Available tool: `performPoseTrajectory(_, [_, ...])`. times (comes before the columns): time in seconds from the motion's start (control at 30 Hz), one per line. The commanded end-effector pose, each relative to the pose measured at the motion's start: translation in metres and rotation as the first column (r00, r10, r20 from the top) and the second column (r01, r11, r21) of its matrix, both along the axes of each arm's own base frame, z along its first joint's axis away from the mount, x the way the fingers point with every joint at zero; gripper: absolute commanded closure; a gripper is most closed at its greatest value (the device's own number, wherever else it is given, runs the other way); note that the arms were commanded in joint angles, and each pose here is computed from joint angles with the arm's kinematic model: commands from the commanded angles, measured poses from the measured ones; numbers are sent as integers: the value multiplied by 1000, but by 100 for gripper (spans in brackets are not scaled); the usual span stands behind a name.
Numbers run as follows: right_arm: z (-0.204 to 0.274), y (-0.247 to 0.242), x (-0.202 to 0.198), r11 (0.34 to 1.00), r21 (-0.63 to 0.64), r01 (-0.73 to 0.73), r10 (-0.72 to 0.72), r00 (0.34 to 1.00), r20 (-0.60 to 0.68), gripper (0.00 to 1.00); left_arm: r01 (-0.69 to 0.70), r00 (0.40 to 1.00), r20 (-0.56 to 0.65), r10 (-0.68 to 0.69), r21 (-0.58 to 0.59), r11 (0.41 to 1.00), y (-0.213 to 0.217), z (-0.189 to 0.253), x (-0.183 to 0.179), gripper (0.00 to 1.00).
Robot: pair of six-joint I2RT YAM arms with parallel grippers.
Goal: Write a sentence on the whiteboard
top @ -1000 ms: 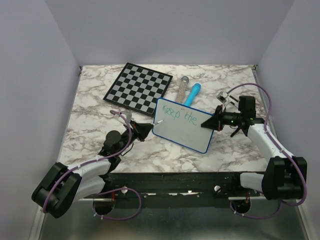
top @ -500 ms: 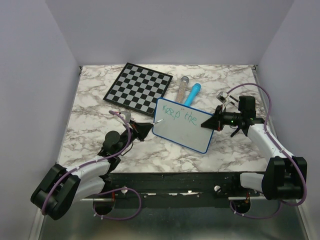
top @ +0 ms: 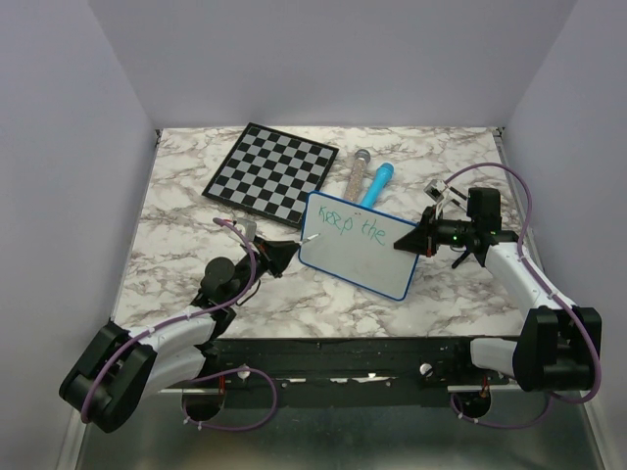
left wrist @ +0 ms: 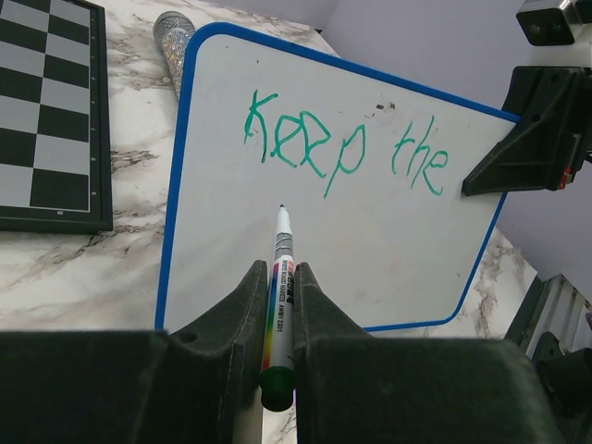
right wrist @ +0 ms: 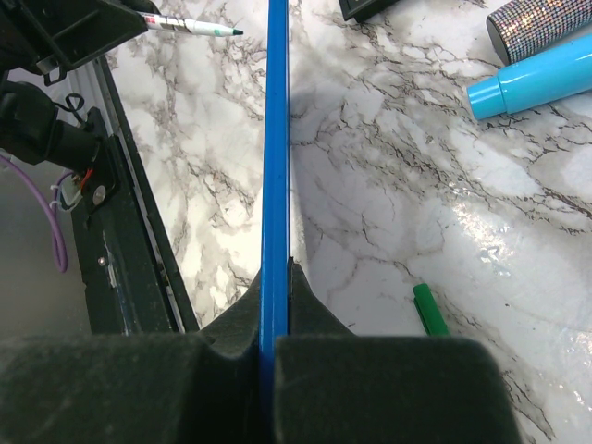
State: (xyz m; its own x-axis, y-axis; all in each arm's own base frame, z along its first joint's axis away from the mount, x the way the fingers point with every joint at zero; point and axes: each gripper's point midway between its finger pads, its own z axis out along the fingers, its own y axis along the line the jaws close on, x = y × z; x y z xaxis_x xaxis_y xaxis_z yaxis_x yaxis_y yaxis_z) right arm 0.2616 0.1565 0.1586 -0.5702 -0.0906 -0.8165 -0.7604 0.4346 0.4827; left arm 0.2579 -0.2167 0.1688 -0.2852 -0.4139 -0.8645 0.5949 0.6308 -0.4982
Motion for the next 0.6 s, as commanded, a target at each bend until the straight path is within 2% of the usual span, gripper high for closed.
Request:
performPoseTrajectory(0.0, [17, 4, 1, 999, 19, -36, 35, 998, 59, 99, -22, 998, 57, 22, -9, 1000, 5, 10, 2, 100])
performPoseTrajectory(0.57, [17, 4, 1, 999, 19, -36, 35, 998, 60, 99, -23, 998, 54, 23, -10, 1000, 5, 9, 2, 100])
